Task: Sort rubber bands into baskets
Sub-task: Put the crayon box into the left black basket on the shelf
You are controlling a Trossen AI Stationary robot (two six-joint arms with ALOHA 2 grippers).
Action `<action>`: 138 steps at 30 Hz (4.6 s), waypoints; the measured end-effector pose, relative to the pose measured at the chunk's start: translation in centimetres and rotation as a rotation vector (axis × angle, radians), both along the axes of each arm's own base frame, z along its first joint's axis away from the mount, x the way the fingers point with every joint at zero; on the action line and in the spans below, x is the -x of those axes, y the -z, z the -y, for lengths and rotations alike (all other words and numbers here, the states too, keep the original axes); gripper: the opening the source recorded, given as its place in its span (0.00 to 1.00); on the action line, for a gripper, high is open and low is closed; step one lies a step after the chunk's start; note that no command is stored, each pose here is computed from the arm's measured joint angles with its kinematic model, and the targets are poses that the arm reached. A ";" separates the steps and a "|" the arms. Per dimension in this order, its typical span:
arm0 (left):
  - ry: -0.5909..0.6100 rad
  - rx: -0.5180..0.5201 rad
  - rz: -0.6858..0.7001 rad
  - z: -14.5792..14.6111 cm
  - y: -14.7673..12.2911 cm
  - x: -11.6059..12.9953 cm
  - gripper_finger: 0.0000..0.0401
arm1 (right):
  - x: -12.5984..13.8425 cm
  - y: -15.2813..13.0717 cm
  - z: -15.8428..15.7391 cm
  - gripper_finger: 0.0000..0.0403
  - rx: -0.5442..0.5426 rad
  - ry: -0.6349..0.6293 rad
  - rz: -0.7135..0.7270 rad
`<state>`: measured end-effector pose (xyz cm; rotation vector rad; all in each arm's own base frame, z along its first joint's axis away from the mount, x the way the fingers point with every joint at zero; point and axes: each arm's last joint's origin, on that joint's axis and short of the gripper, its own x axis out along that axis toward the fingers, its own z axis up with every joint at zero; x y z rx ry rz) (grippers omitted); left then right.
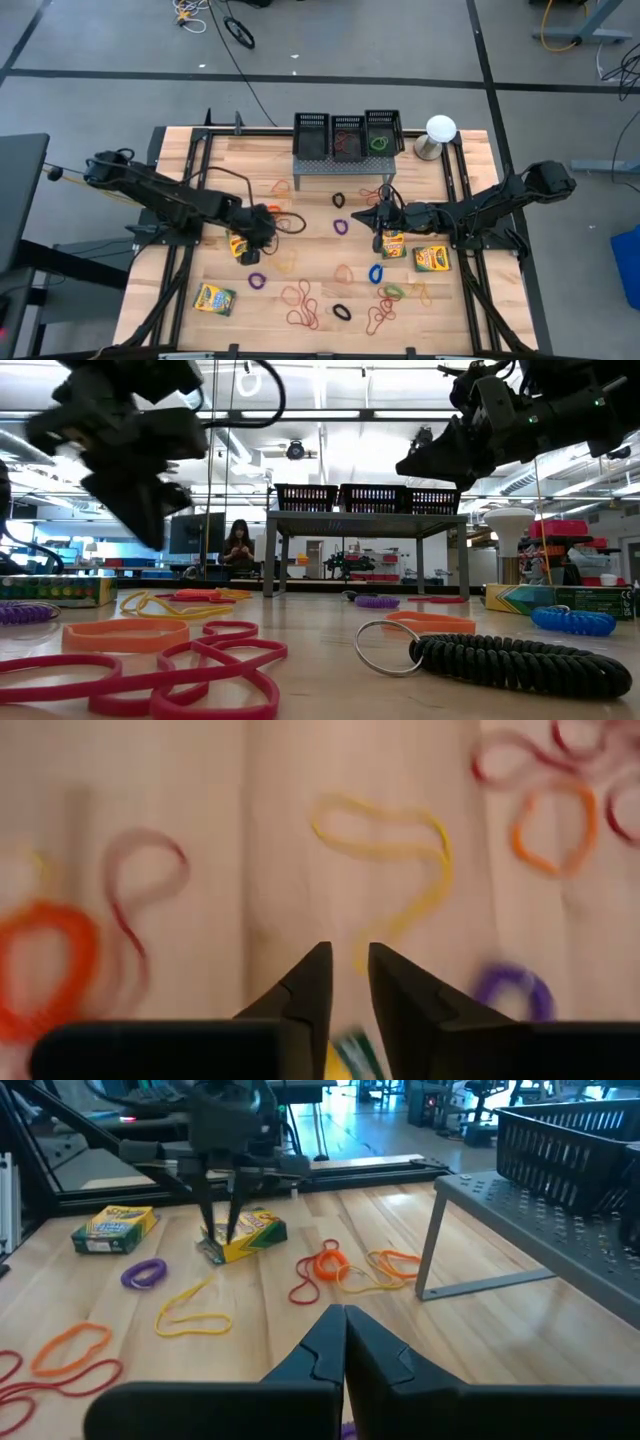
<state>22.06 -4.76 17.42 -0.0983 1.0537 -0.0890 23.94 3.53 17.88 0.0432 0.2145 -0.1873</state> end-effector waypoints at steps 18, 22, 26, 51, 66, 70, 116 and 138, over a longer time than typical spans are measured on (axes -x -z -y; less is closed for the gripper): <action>-0.067 0.005 -0.184 6.0 2.5 2.2 0.29 | 0.0 0.0 0.0 0.02 0.032 -0.007 -0.007; -0.147 -0.057 -0.174 6.6 3.0 1.9 0.29 | 0.0 0.0 0.0 0.02 0.043 -0.010 -0.009; -0.176 -0.115 -0.172 7.0 2.6 1.4 0.29 | 0.0 0.0 0.0 0.02 0.043 -0.010 -0.010; -0.271 -0.218 -0.387 7.5 3.8 0.6 0.03 | 0.0 0.1 0.0 0.02 0.042 -0.012 -0.011; -0.277 -0.355 -0.248 8.2 -1.8 -2.4 0.01 | 0.0 0.1 0.0 0.02 0.042 -0.014 -0.011; -0.300 -0.329 -0.216 8.7 -2.6 -2.8 0.01 | 0.0 0.1 0.0 0.02 0.042 -0.014 -0.011; -0.292 0.222 0.414 2.4 -10.1 -7.1 0.01 | 0.0 0.1 0.0 0.02 0.041 -0.013 -0.011; -0.524 0.435 0.482 1.9 -6.7 -8.0 0.01 | 0.0 0.1 0.0 0.02 0.039 -0.013 -0.016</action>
